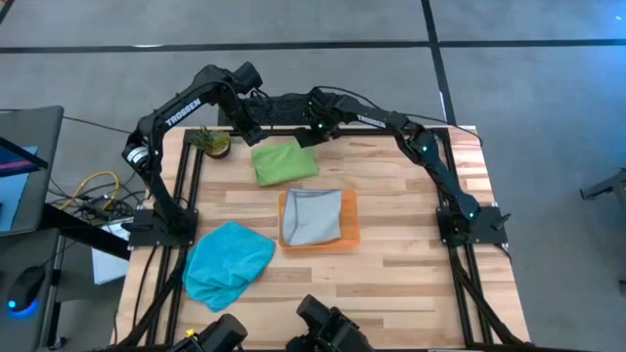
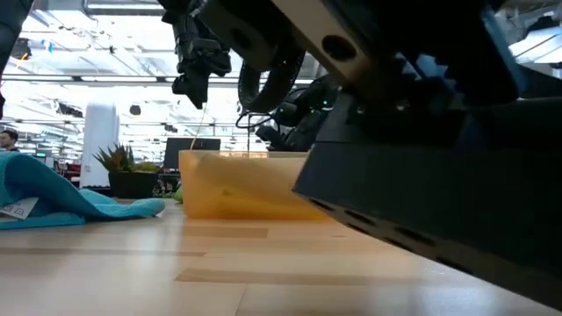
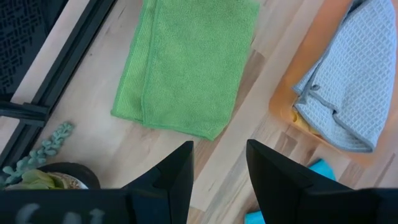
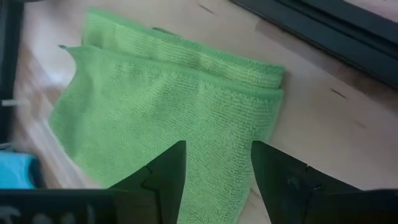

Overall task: Sort microfiber towel by color & place in baskets
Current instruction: Stack the green towel on top of the gray towel into the orange bin

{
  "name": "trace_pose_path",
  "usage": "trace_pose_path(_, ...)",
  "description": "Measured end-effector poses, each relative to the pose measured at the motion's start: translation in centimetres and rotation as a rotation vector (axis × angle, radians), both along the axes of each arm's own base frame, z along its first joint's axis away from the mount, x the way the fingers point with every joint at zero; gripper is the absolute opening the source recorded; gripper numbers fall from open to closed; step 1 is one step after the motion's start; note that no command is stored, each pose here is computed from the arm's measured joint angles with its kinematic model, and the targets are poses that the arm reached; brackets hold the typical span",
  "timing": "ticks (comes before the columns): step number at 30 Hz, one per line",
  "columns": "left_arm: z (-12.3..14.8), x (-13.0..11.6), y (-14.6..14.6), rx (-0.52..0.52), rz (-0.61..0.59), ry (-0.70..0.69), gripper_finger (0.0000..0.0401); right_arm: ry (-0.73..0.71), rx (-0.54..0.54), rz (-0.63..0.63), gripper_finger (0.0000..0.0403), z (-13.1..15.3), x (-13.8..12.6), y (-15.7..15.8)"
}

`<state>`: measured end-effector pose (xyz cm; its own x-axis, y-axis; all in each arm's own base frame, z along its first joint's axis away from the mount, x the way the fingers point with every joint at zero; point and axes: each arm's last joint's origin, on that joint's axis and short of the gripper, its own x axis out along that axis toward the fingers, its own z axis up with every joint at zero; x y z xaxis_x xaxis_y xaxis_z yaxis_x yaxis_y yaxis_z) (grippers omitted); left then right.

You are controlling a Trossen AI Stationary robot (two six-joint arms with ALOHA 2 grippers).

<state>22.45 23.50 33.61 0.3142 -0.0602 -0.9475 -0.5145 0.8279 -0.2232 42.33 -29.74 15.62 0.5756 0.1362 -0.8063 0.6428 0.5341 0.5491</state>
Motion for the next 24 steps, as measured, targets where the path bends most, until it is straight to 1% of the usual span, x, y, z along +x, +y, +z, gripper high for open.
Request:
trace_pose_path(6,0.0,0.0,0.0,0.006,-0.017,-0.001,0.014,0.028,0.043,-0.038,0.0204,-0.1,-0.4,-0.1)
trace_pose_path(9,0.0,0.0,0.0,0.008,-0.017,-0.004,0.014,0.012,0.018,-0.002,0.0203,0.0,-0.6,-0.4)
trace_pose_path(11,-0.4,0.2,0.2,0.013,-0.008,-0.012,0.014,-0.002,0.02,0.014,0.0203,0.9,-1.1,-0.6)
trace_pose_path(14,-1.7,0.4,0.4,0.003,0.023,-0.012,0.014,-0.034,-0.02,0.023,0.0203,3.5,-1.8,-0.7)
trace_pose_path(18,-4.0,0.8,0.9,0.023,0.026,-0.021,0.014,-0.071,-0.097,0.063,0.0199,7.3,-3.0,-0.3)
trace_pose_path(24,-6.7,1.8,1.1,0.111,-0.069,-0.071,0.014,-0.097,-0.268,0.124,0.0195,14.4,-5.5,1.9)
